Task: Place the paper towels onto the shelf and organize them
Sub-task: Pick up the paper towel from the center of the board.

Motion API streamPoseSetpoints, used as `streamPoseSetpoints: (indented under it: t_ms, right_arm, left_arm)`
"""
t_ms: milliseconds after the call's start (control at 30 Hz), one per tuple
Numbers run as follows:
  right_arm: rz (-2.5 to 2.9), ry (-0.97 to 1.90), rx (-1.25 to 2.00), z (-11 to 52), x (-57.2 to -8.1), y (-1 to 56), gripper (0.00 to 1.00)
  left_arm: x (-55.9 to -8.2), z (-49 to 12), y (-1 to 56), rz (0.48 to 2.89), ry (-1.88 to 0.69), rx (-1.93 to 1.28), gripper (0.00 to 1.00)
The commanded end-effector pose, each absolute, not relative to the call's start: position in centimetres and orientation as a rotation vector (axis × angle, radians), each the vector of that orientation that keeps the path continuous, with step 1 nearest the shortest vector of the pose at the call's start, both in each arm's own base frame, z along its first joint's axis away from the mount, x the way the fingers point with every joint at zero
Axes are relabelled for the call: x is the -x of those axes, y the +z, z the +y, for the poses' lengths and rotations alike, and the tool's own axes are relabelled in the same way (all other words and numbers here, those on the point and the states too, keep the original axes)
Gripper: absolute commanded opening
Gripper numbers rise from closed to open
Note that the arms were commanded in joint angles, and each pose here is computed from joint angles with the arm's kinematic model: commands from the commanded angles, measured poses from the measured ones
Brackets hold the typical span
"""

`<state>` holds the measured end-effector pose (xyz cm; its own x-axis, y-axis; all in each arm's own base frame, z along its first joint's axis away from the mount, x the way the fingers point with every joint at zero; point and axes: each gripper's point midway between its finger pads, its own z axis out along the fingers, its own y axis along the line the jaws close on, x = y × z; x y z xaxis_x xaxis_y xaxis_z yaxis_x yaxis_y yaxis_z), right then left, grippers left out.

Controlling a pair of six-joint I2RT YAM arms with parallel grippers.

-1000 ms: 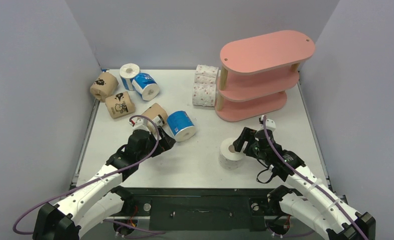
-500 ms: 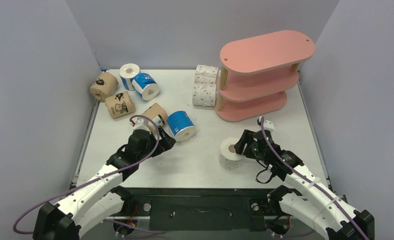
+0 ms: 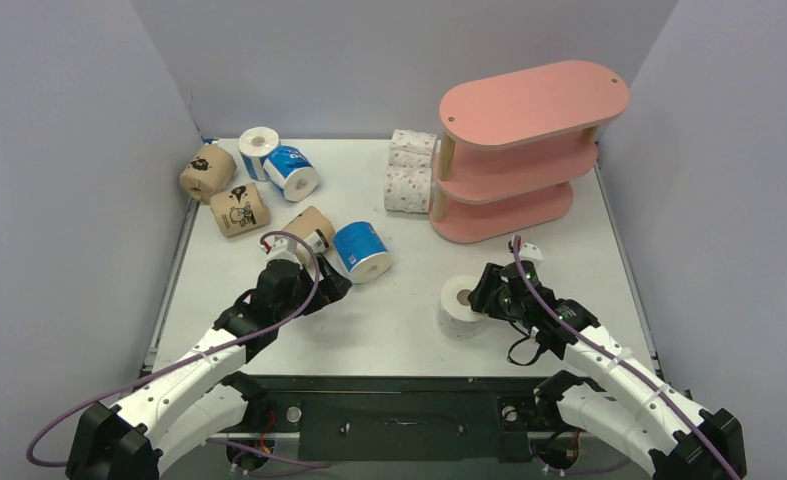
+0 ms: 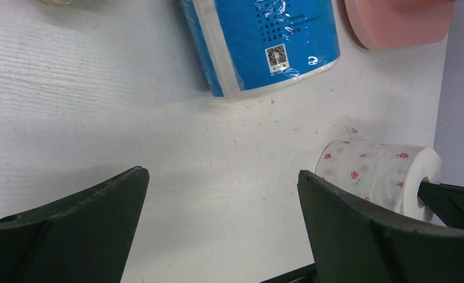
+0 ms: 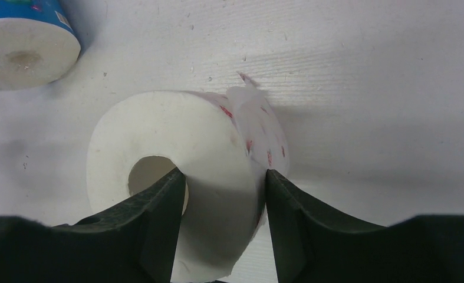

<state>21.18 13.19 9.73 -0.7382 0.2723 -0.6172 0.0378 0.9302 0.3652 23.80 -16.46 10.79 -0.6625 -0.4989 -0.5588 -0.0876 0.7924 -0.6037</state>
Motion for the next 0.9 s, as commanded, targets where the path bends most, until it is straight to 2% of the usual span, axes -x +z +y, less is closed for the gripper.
streamPoseSetpoints:
  t_ms: [0,100,267,600,867]
  right_arm:
    - [2.366,0.421,-0.21,13.1,-21.4,9.9,0.45]
    - [2.343,0.426,-0.209,13.1,-21.6,10.9,0.39]
    - [2.293,0.4,-0.224,12.4,-22.1,13.4,0.35]
    - [2.116,0.314,-0.271,10.1,-24.8,22.1,0.35]
    - [1.995,0.318,-0.459,7.4,-28.3,26.0,0.35]
  left_arm:
    - [-24.6,-17.0,12.1,2.172,-0.75,0.427,0.98]
    - [-24.6,-17.0,12.2,2.172,-0.749,0.423,0.98]
    - [-24.7,-17.0,12.3,2.171,-0.748,0.419,0.98]
    - [-24.7,-16.9,12.9,2.158,-0.744,0.413,0.98]
    - [-25.0,-17.1,13.4,2.149,-0.751,0.41,0.98]
